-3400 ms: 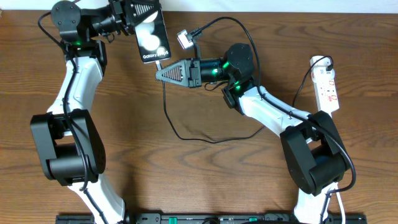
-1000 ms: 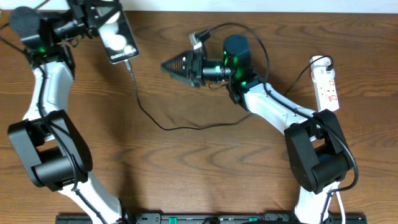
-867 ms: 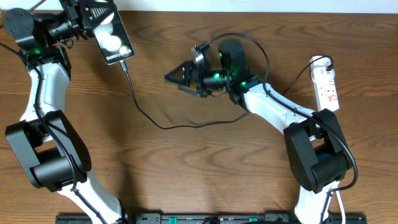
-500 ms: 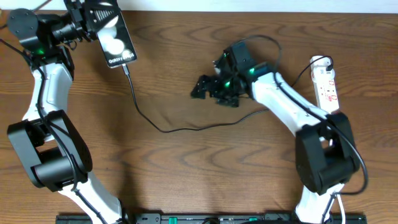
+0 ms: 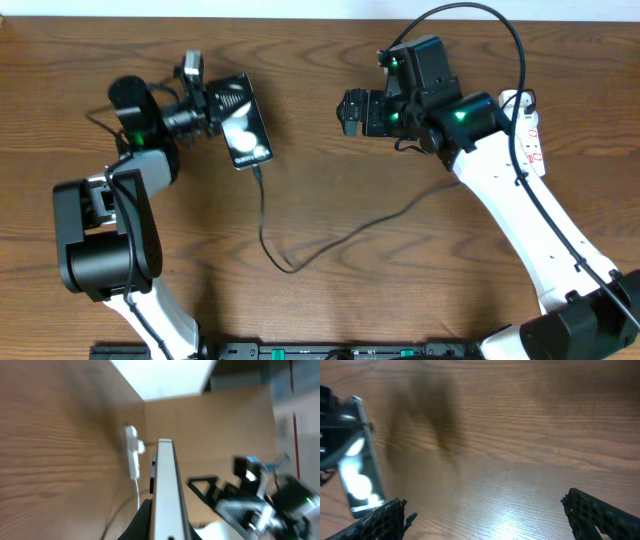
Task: Plug charger to phone and switch on socket
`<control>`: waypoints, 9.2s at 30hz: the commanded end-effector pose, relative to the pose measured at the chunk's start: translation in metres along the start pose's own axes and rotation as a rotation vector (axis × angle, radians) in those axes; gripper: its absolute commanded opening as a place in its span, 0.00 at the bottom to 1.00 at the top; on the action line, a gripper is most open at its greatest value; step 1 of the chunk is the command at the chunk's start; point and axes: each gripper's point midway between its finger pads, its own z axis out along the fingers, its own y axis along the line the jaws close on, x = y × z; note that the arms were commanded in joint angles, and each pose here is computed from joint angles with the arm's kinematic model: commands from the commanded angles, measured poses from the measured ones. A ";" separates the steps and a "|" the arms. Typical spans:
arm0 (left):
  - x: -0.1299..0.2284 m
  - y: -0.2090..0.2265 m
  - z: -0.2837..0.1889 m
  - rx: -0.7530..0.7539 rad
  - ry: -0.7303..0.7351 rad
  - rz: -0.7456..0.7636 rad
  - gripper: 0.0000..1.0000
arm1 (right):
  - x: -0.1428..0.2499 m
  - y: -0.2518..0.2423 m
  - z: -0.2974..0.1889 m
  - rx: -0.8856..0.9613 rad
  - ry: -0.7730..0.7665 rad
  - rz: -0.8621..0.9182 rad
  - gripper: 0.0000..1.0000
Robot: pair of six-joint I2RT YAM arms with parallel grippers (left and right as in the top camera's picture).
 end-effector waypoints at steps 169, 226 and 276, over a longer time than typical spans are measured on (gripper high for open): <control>0.104 0.185 -0.117 -1.337 -0.044 -0.479 0.91 | 0.004 0.005 -0.007 0.011 -0.001 -0.030 0.99; 0.034 -0.104 -0.063 -1.129 0.005 0.638 0.91 | -0.004 0.008 -0.019 -0.115 0.031 -0.091 0.99; 0.034 -0.104 -0.063 -1.129 0.005 0.638 0.91 | 0.026 -0.376 -0.030 0.007 0.131 0.240 0.99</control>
